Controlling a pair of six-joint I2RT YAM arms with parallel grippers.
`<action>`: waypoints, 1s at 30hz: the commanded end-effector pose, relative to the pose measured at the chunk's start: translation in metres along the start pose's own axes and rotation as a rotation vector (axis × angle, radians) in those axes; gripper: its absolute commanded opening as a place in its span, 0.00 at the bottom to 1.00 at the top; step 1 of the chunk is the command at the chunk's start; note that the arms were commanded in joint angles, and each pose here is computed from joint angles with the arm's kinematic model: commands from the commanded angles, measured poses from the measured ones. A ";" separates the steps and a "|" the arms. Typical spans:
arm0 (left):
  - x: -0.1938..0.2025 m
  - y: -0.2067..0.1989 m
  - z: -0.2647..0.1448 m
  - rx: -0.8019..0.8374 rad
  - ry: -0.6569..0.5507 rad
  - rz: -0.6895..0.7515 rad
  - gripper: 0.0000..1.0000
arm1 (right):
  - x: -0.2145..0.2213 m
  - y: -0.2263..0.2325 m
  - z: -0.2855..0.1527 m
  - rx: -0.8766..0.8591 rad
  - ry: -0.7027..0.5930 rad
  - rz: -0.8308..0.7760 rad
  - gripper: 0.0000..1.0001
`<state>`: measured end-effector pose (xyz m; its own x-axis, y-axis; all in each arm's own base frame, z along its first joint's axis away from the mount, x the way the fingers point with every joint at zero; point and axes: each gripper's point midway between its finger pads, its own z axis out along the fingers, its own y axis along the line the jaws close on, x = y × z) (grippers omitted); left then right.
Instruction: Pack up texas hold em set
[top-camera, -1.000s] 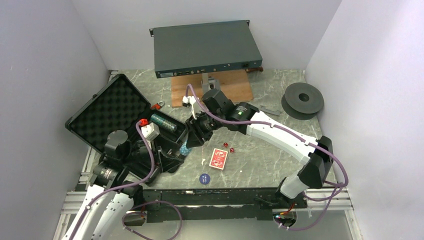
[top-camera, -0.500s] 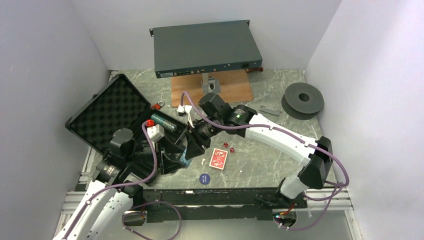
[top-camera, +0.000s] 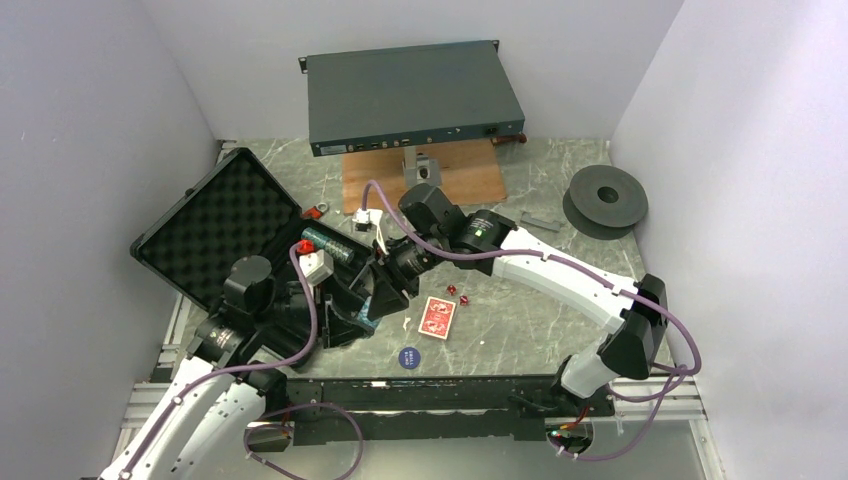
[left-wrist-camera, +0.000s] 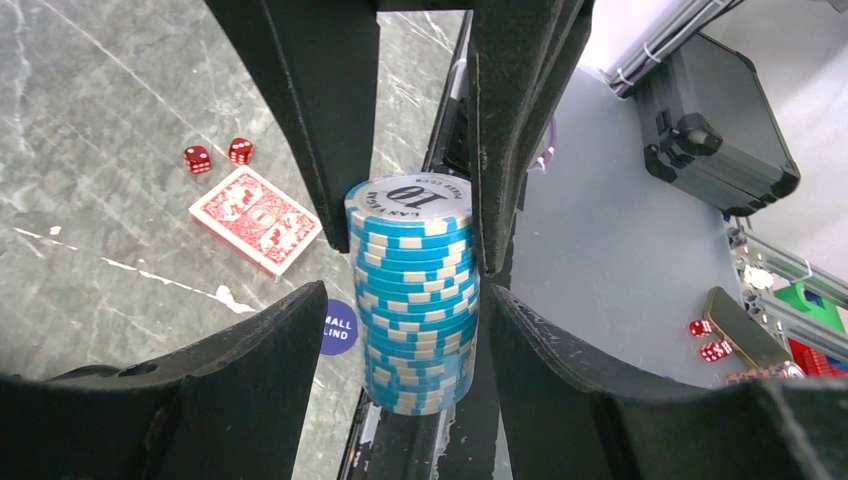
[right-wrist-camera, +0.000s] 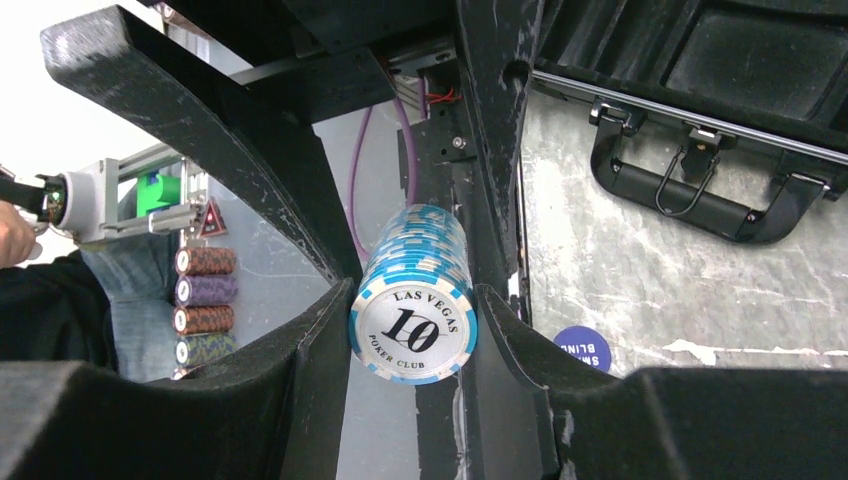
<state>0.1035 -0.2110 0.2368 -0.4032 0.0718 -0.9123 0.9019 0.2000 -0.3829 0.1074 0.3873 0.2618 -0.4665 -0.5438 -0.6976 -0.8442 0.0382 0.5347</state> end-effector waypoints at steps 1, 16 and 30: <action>-0.003 -0.011 0.004 0.066 0.005 0.023 0.66 | -0.034 0.031 -0.016 -0.086 -0.116 -0.105 0.00; -0.002 -0.011 0.004 0.042 0.015 0.035 0.65 | -0.025 0.034 -0.010 -0.118 -0.090 -0.090 0.00; -0.002 -0.007 0.004 0.012 0.017 0.036 0.66 | -0.005 0.040 0.001 -0.166 -0.020 -0.075 0.00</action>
<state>0.0933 -0.2160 0.2288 -0.4274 0.1121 -0.8971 0.8970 0.1767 -0.4053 0.0951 0.3916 0.2636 -0.4601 -0.5455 -0.7005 -0.8304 -0.0147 0.5569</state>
